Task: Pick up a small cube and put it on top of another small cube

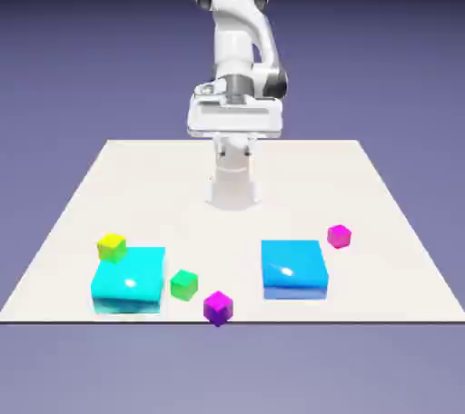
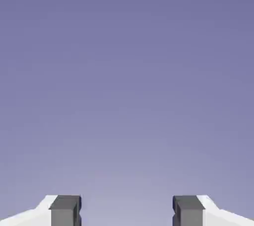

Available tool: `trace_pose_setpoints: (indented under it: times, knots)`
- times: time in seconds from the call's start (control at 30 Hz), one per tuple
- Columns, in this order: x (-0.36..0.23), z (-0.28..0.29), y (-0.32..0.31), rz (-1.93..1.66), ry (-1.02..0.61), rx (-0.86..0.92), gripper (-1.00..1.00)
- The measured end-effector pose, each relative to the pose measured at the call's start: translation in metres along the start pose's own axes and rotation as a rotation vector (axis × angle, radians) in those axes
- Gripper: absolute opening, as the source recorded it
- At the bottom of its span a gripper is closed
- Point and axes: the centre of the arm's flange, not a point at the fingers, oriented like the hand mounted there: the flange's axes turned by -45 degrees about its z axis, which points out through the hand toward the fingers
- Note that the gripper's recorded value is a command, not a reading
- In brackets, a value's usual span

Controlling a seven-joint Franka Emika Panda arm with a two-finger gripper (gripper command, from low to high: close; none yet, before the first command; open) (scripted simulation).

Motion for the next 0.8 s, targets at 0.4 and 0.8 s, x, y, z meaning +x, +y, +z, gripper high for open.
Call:
trace_pose_setpoints:
  times: [0.4,0.8]
  knots:
    - [-0.031,0.138,-0.002,-0.529,-0.580,0.010,0.00]
    - [-0.109,0.260,0.024,-1.012,-1.150,0.090,0.00]
